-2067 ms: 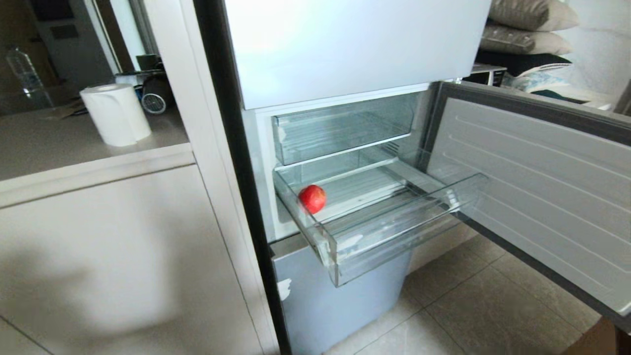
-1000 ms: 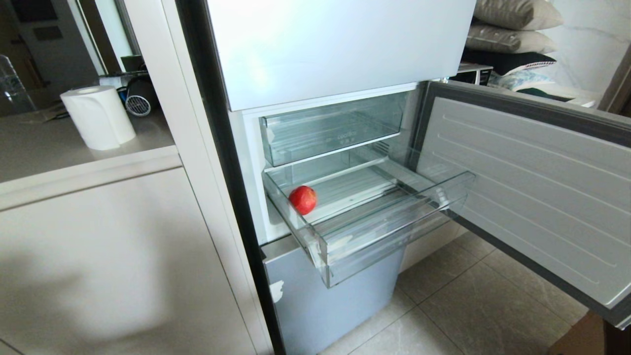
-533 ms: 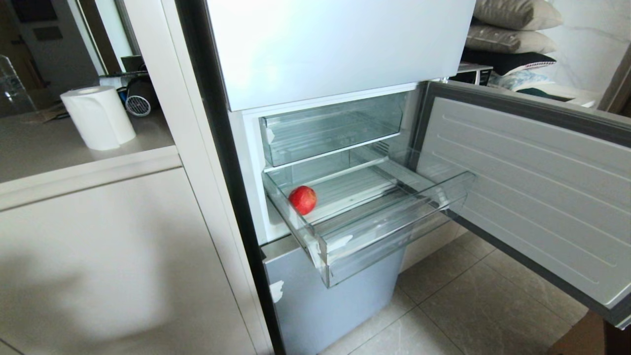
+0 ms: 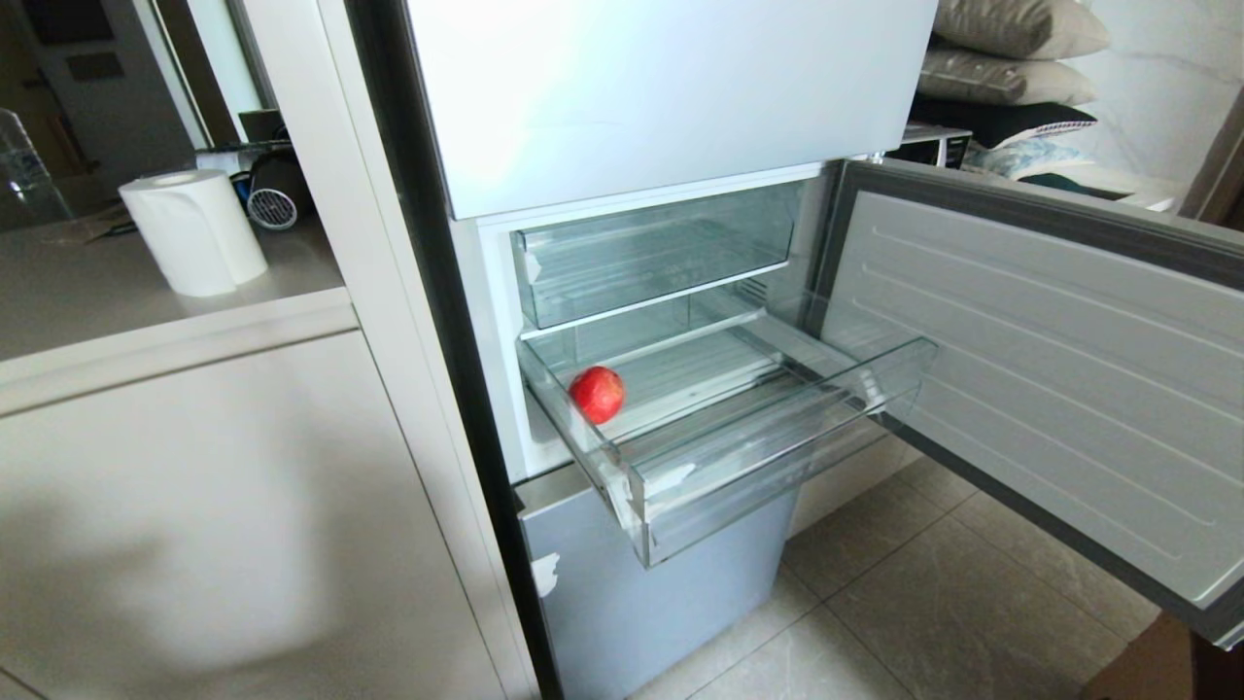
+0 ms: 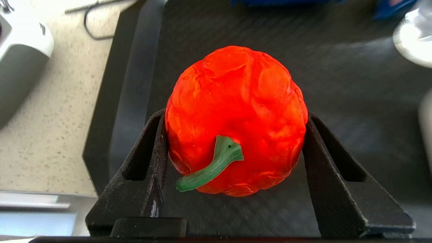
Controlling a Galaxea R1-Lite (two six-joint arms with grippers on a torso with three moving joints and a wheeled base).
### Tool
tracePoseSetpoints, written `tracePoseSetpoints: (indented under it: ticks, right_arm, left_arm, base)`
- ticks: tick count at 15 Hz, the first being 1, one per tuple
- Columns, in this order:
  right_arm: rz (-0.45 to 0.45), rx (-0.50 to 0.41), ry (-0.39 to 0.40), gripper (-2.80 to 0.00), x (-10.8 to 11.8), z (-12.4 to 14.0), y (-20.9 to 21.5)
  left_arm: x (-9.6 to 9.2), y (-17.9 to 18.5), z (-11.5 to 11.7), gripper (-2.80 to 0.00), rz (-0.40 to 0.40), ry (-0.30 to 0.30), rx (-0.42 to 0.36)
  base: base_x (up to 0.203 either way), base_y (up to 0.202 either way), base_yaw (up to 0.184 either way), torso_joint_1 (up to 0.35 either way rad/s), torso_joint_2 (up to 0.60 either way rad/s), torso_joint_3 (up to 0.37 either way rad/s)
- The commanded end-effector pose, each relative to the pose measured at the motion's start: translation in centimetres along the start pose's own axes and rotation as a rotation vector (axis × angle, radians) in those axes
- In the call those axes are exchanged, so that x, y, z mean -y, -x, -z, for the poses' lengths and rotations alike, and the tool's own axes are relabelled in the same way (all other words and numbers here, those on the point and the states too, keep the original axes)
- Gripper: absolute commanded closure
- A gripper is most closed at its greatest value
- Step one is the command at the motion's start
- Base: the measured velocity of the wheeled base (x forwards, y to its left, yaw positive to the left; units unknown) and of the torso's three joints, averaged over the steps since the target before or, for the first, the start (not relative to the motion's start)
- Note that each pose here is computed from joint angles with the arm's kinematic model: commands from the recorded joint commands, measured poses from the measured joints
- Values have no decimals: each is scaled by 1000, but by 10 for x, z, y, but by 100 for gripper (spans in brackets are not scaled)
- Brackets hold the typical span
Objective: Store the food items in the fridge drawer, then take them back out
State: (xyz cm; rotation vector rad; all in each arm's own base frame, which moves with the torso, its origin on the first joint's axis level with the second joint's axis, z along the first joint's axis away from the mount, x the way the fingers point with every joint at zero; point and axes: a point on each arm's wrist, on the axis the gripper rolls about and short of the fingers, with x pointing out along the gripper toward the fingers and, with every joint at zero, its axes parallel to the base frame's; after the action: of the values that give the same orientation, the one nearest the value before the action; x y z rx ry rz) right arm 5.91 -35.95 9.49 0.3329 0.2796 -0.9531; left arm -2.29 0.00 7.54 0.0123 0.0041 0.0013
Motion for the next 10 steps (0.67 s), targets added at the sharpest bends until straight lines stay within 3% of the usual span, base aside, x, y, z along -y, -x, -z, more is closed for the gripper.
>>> tracePoseSetpoints:
  ticks: [1, 2, 10]
  right_arm:
    - [-27, -36, -14, 0, 2, 13, -13]
    - [-32, -42, -14, -280, 1, 15, -15]
    - [-38, -34, -34, -280, -5, 11, -9]
  left_arm:
    - [0, 0, 0, 0, 0, 0, -1]
    - [0, 0, 0, 0, 0, 0, -1]
    - [0, 0, 0, 0, 0, 0, -1]
  base:
    - [0, 0, 0, 0, 0, 0]
    - [0, 0, 0, 0, 0, 0]
    - [0, 0, 0, 0, 0, 0]
